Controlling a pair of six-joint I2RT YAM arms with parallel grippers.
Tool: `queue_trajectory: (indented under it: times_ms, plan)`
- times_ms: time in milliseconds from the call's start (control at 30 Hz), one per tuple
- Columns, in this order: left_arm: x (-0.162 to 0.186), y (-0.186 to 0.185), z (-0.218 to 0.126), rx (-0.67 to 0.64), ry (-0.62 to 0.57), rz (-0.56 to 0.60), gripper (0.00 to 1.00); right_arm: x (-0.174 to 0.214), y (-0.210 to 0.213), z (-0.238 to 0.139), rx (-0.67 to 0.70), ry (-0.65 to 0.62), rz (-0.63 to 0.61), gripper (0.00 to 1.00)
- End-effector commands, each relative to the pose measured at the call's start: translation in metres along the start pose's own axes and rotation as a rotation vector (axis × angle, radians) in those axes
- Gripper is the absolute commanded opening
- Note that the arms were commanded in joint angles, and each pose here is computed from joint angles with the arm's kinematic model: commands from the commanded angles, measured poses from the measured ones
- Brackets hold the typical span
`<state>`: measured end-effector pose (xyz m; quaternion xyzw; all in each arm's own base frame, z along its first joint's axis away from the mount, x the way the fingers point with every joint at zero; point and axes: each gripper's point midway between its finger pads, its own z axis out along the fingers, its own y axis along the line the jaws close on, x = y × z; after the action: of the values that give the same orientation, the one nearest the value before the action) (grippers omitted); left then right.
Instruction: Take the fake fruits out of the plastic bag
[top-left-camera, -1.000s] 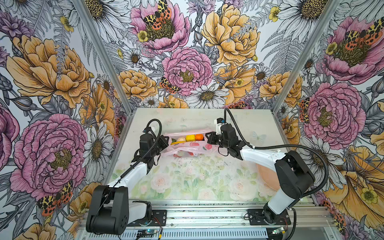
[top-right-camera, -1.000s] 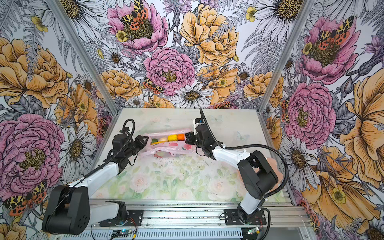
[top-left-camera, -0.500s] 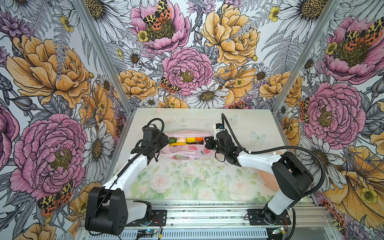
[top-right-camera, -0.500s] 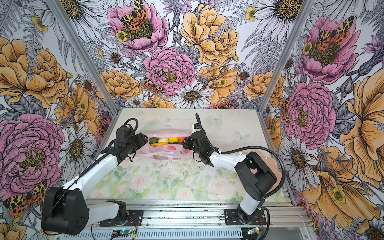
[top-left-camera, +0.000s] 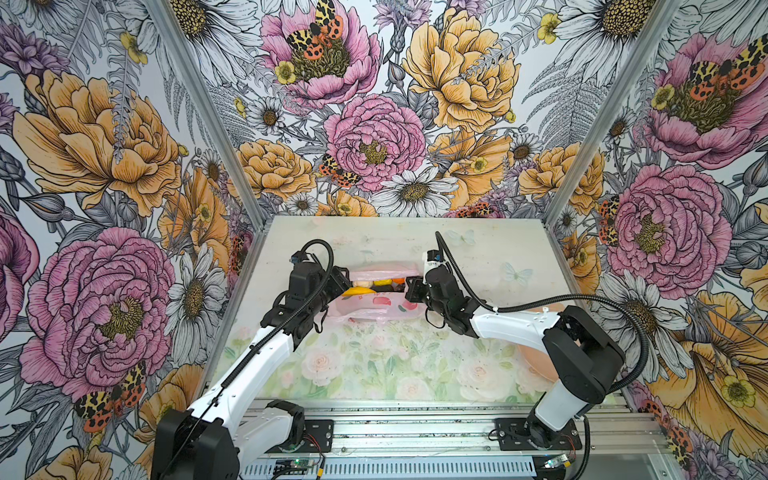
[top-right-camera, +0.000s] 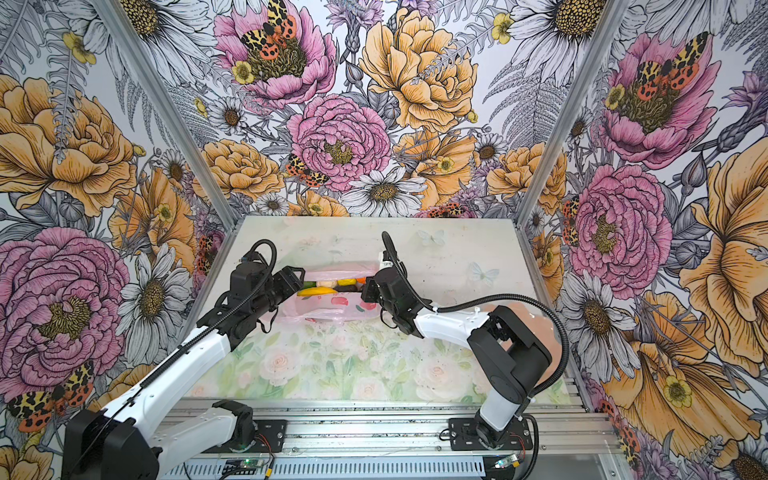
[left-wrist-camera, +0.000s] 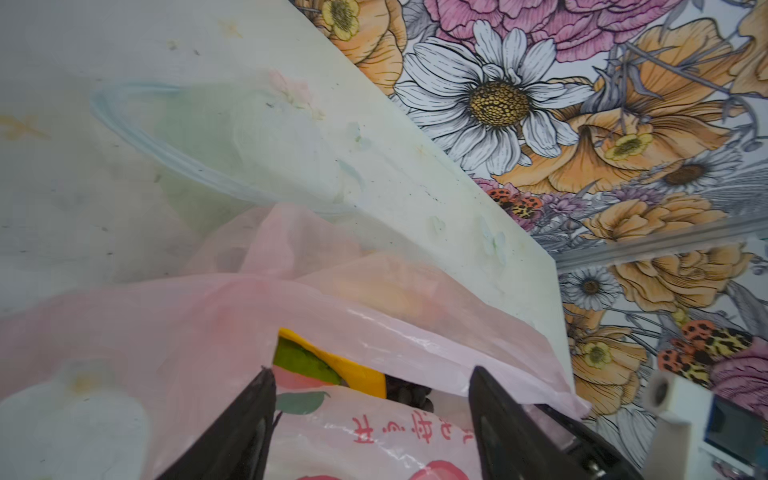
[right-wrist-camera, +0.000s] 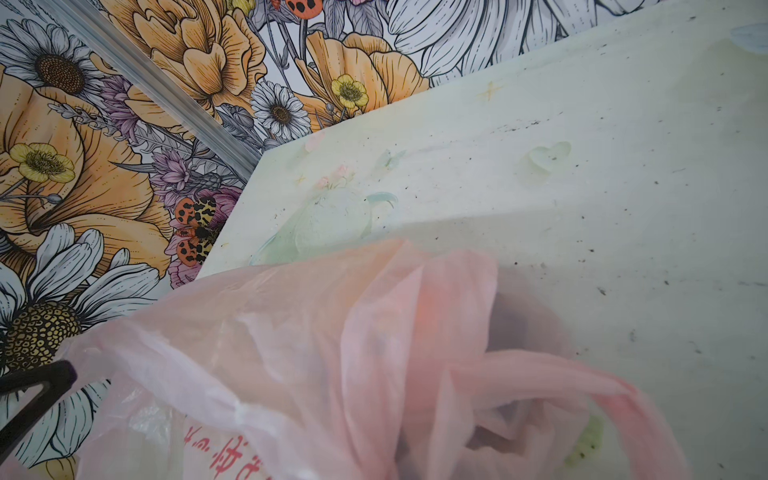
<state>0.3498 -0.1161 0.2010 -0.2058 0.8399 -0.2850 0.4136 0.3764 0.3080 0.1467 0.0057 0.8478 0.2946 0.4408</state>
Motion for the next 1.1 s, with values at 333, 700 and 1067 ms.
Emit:
queue_trajectory:
  times_ms: [333,700,1067]
  plan:
    - [0.031,0.039,-0.049,-0.3,-0.022,-0.07,0.66,-0.014,0.005,-0.006,0.012,-0.036,-0.034,0.0]
    - [0.071,0.059,-0.003,-0.277,0.114,-0.179,0.74,-0.008,0.011,-0.004,-0.012,-0.008,-0.043,0.0]
    - [0.064,0.057,0.042,-0.141,0.112,-0.22,0.85,-0.001,0.021,-0.004,-0.057,0.019,-0.046,0.0]
